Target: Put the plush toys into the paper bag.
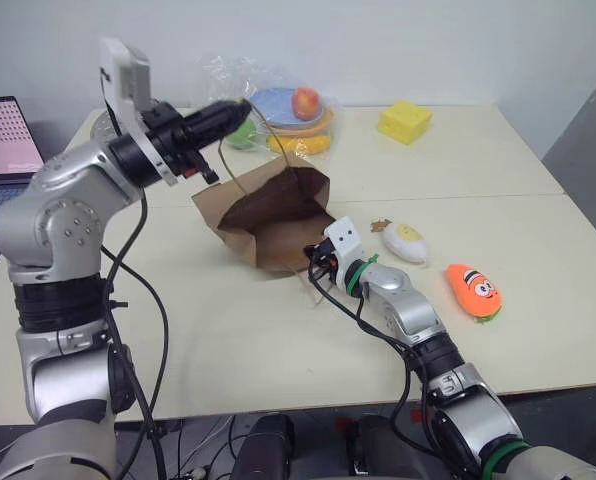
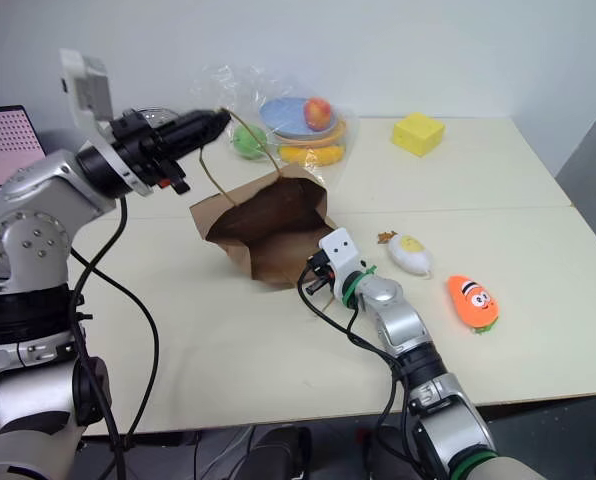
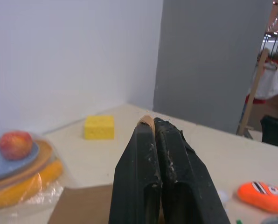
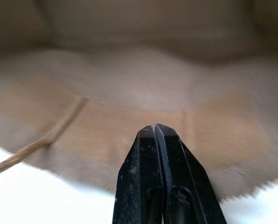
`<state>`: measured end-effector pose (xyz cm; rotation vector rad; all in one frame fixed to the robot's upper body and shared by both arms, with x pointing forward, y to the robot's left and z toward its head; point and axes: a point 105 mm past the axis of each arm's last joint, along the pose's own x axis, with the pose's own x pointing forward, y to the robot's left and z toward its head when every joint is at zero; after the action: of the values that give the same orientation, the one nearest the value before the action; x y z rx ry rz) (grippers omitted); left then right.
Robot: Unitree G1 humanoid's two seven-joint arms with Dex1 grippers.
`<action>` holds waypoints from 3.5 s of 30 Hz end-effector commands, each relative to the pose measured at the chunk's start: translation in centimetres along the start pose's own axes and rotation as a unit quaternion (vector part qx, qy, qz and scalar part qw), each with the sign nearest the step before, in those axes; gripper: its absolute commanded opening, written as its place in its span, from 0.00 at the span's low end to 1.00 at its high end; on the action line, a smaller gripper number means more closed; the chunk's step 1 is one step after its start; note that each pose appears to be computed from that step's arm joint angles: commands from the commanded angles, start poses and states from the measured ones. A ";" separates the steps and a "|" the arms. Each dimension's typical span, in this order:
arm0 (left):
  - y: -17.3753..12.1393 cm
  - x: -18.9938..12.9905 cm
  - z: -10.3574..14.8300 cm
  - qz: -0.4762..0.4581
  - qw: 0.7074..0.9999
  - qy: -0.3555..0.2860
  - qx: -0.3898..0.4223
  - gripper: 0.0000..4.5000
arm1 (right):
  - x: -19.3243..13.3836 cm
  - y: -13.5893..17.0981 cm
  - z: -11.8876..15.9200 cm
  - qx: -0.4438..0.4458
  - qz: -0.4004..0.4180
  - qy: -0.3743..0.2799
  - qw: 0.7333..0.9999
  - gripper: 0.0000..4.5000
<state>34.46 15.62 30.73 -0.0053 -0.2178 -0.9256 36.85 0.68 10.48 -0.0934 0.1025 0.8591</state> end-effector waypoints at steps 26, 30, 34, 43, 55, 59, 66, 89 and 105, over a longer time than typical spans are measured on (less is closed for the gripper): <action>-2.2 0.4 -0.5 -0.072 0.997 0.018 0.028 0.00 | -22.7 -8.0 1.6 -0.141 -0.295 -0.006 0.945 0.99; -2.3 0.3 -1.1 -0.073 0.997 0.020 0.021 0.00 | -25.7 -8.0 -0.9 -0.105 -0.359 0.036 0.927 0.99; -2.4 0.3 -1.4 -0.070 0.997 0.018 0.013 0.00 | -25.6 -7.6 -3.7 -0.026 -0.362 0.085 0.928 0.99; -2.6 0.2 -1.3 -0.068 0.997 0.015 0.017 0.00 | -24.8 -10.3 -5.0 0.008 -0.360 0.106 0.927 0.91; -2.5 -0.2 -1.5 -0.056 0.998 0.013 0.020 0.00 | -26.2 -12.6 -4.2 -0.053 -0.334 0.104 0.935 0.06; -2.4 0.2 -1.8 -0.059 0.998 0.013 0.017 0.00 | -26.1 -10.9 -3.7 -0.038 -0.133 0.168 0.976 0.03; -2.4 1.2 -2.1 -0.068 0.998 0.011 0.011 0.00 | -23.0 -8.0 6.4 -0.023 0.030 0.083 0.996 0.03; -3.0 2.8 -1.6 -0.074 0.997 0.002 0.003 0.00 | -3.0 -1.6 9.9 -0.121 0.051 -0.036 0.991 0.03; -5.8 2.3 -0.6 -0.143 0.989 -0.003 -0.042 0.00 | 2.7 -0.3 7.3 -0.083 0.017 0.015 0.996 0.03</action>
<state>32.26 9.97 28.37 -0.0632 -0.1252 -1.2010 38.65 3.08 15.46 -0.2868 0.1250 0.9309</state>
